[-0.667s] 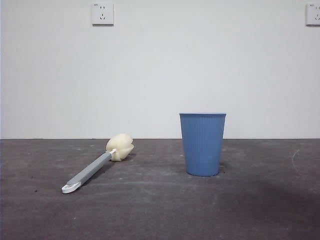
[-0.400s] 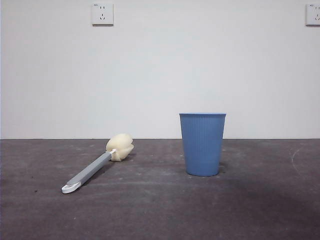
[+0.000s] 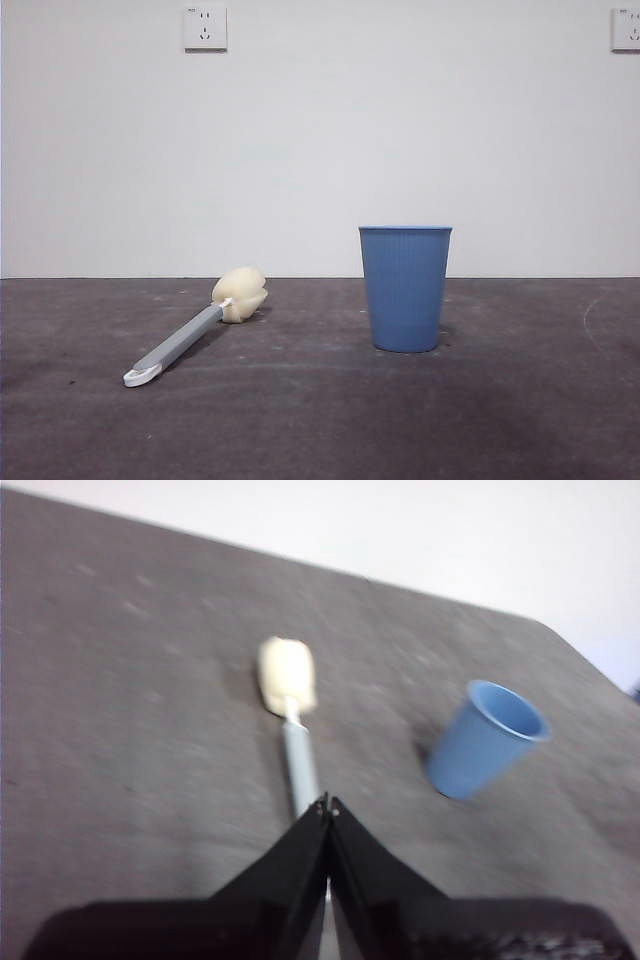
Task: Pick up the cup brush,pick up the cup,insert the brush into the cup,clean the cup,put the cup brush back,put the cup back to the fixed position on the table
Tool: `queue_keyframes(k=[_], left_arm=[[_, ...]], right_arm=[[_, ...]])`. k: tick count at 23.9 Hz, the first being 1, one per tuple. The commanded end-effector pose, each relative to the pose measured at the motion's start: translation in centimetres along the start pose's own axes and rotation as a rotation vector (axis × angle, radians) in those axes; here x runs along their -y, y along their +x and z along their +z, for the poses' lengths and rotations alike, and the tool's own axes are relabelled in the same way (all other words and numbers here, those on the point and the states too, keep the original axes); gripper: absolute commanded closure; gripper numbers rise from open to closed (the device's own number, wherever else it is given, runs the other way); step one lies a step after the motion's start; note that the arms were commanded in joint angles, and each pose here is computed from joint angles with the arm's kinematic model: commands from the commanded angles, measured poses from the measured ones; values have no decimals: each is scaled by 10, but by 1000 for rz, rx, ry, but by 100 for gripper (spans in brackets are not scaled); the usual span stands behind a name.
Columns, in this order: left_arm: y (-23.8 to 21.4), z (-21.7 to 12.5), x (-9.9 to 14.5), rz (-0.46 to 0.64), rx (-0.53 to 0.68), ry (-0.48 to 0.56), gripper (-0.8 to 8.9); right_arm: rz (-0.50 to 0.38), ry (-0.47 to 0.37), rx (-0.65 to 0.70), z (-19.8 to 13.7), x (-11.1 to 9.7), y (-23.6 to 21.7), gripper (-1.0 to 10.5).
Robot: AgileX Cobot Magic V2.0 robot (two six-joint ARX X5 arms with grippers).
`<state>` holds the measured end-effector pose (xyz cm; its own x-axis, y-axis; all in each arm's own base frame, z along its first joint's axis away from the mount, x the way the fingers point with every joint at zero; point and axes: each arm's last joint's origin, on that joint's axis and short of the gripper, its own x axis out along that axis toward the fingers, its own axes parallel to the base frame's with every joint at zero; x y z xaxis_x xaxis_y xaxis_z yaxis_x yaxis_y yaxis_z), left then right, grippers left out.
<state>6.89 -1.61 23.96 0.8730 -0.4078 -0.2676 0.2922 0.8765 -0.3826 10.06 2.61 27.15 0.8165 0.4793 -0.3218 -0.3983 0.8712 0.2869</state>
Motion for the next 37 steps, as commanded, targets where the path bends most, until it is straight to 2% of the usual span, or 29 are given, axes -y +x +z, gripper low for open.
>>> queue_keyframes(k=[1, 5, 12, 21, 22, 23, 25, 26, 33, 37], left_arm=[[-3, 13, 7, -28, -64, 6, 820], [-5, 26, 13, -49, -179, 32, 820], [-7, 40, 21, -120, -344, 67, 820], [-10, 41, 23, -134, -407, 87, 810], [-10, 41, 23, -134, -408, 87, 761], [-10, 41, 23, -134, -408, 86, 626], [-10, 41, 23, -133, -408, 87, 252], [-10, 41, 23, -134, -408, 86, 194], [-7, 46, 23, -139, -360, 109, 193], [5, 50, 20, -135, -378, 99, 194]], right_arm=[[53, -65, -112, 11, -5, -3, 958], [125, -76, -250, 21, -11, -5, 958], [171, -112, -416, 31, -16, -10, 957], [178, -126, -449, 32, -17, -11, 935], [177, -124, -449, 32, -17, -11, 860], [175, -116, -449, 32, -17, -11, 735], [172, -109, -447, 33, -17, -11, 467], [169, -103, -444, 33, -17, -11, 393], [159, -67, -406, 38, -17, -7, 379], [150, -24, -406, 40, -15, 0, 379]])
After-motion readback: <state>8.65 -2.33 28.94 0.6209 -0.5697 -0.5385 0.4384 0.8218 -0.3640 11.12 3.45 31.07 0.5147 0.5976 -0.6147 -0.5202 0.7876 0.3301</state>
